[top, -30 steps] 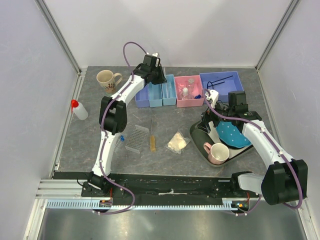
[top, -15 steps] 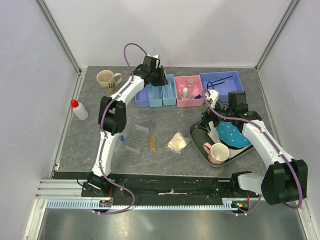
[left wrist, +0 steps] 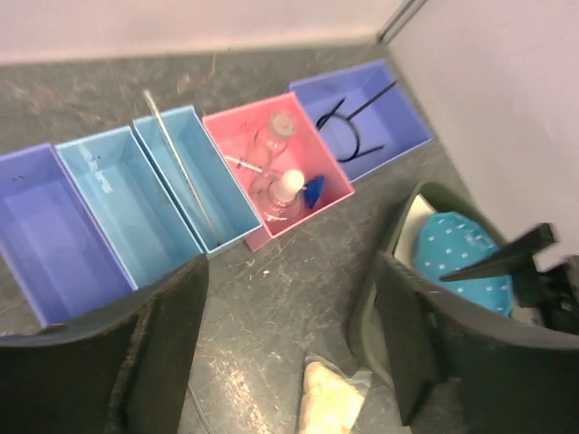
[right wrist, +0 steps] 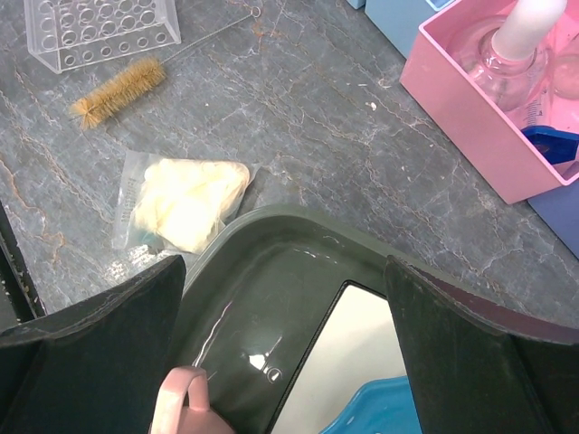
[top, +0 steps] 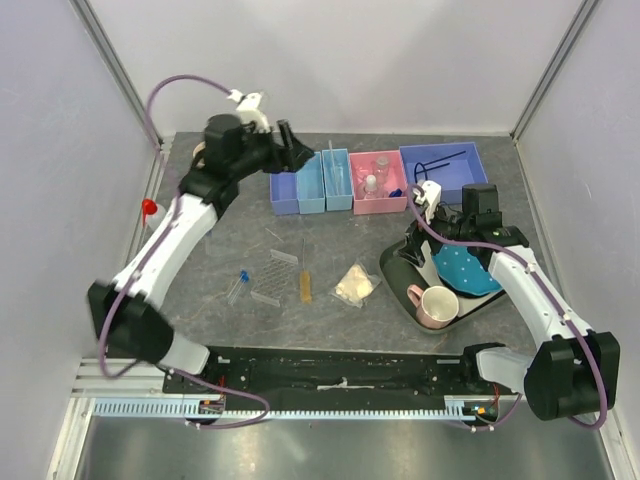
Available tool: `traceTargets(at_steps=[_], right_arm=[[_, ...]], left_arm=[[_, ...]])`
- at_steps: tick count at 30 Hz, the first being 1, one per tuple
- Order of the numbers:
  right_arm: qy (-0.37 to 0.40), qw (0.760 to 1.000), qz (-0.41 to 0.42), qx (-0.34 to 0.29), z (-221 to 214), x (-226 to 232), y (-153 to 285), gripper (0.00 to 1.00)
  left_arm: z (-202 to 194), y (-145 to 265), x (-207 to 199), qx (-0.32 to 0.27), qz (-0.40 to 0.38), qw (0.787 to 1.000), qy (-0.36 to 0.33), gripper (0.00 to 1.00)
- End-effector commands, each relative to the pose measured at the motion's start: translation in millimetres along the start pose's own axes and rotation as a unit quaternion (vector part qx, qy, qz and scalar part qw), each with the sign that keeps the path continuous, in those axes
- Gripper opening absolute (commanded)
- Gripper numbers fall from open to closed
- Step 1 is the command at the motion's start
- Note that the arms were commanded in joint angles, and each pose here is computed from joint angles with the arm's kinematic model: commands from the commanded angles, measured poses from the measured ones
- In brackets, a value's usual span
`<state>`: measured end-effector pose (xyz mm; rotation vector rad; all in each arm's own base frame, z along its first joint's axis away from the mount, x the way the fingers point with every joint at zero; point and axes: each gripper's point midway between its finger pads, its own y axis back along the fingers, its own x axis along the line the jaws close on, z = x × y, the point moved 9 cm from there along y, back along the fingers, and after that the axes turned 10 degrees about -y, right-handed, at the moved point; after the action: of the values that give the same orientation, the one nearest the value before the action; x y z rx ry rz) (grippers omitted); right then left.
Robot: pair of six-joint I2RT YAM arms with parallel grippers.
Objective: Organize the chemistry lab equipment
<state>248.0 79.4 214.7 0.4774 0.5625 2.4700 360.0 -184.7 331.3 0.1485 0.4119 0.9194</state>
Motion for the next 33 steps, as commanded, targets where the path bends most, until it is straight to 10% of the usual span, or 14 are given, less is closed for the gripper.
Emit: traceTargets(at_steps=[1,6,20,33], right_arm=[[0.022,1.000,0.012,-0.017,3,2,3,0.98],[0.014,1.000,0.015,-0.013,0,0,1,0.98],[-0.012,1.000,0.020,0.002,-10,-11,-6,0.98],[-0.012,1.000,0.014,0.004,-11,-12,-5,0.98]], left_arm=[[-4,58,11,-0.061,-0.001,0.998,-0.014,0.91],[-24,125,7,-0.092,-0.003,0.996,0.020,1.00],[-166,150,-40,0.067,-0.063,0.978,0.187,0.96],[-232,73,-71,0.290,0.208,0.929,0.104,0.88]])
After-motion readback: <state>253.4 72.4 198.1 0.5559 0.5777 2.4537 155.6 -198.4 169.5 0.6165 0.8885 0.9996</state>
